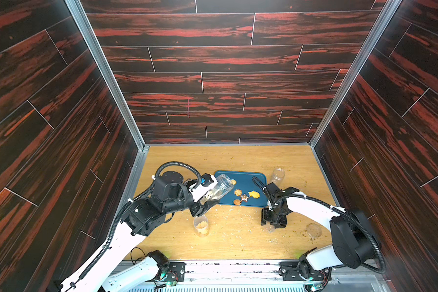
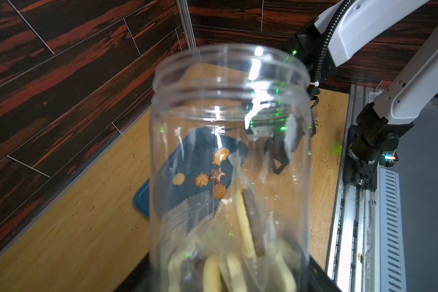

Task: Pour the cookies out of the jar
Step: Place the lid at the center of the board.

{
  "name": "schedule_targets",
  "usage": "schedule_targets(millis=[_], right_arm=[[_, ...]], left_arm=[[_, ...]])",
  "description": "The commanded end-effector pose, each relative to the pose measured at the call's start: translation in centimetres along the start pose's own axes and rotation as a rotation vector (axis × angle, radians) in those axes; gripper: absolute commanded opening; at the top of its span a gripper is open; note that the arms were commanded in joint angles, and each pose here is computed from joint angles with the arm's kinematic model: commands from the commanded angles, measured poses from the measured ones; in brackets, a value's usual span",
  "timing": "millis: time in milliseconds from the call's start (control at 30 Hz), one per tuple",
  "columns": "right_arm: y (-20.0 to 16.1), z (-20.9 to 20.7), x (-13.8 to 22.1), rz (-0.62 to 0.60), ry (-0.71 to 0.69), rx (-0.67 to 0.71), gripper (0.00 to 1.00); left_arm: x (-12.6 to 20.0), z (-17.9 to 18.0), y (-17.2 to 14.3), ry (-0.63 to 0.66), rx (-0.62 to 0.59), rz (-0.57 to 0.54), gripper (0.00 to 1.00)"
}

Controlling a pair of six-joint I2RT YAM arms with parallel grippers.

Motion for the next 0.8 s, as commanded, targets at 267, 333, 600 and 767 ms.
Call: schedule_targets(millis=[267,333,600,767], right_arm=[[-1.3,-1.4,-1.6,0.066,-0.076,-0.028,0.64],[-1.3,-1.5,-1.7,0.071,-0.082,-0.027,0.66],[-1.3,-1.7,-2.4,0.084,-0.095,-0.023,0.76],[-0.9,-1.8,-2.1,0.074,-0.106,-0.021,0.82]], left_arm=[[0.4,-0.2,0.5,-0.001,0.016,-0.036,0.38],[0.4,-0.2,0.6,-0.003,0.016,-0.036,0.38],[0.7,-0.2,0.4,0.003,0.020,-0.038,0.38],[1.0,-0.2,0.5,0.008,0.017,-0.039,0.38]])
Point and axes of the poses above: each gripper's point midway between its finger pads, its own x axis back along the fingers, its own z axis along the line the jaws close on, y = z × x, the point moved 2 cm from there along x, back along the fingers, and after that the axes turned 15 degrees about x, right-handed, at the moved point
